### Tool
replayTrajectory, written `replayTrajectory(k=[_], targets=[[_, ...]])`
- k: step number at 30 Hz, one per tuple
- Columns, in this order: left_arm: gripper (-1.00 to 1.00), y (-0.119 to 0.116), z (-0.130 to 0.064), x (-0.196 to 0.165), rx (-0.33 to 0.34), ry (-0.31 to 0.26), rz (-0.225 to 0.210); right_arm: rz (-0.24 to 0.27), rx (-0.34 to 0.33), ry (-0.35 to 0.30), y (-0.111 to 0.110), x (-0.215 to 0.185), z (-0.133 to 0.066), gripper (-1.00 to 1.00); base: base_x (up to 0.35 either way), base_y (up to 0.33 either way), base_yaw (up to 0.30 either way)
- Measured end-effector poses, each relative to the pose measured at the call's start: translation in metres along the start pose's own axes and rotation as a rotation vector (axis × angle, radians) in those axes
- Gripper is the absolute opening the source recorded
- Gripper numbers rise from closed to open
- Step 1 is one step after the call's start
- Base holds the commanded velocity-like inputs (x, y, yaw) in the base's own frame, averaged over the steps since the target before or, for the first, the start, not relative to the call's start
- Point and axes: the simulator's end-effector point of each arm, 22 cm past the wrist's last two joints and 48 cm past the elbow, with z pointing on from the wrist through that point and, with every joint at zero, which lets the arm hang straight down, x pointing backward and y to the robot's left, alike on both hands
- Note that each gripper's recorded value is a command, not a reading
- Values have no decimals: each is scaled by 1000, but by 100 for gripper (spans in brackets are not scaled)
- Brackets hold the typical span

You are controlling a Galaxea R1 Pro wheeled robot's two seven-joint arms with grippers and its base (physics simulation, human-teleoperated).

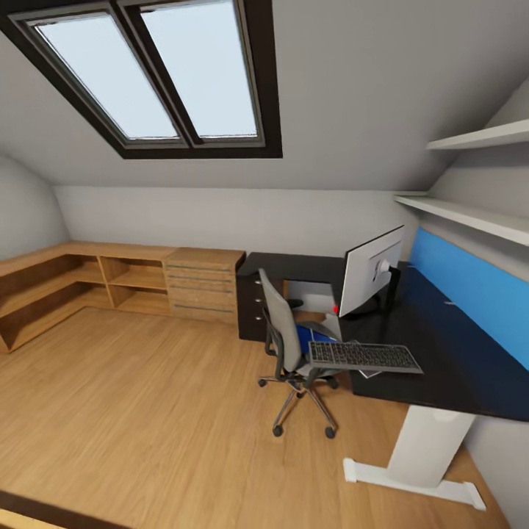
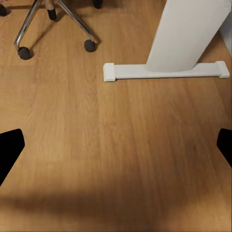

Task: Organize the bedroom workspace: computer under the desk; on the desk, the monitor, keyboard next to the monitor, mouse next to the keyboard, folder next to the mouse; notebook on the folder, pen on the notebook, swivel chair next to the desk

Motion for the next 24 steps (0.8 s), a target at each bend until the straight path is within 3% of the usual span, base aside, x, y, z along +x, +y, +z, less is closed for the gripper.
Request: replayTrajectory(k=[9,24], targets=[[100,-1,0,0,1,1,0,0,1,0,0,0,0,100,148,138,-33],[100,-1,0,0,2,1,1,-1,1,0,-1,0,0,100,19,12,-235]])
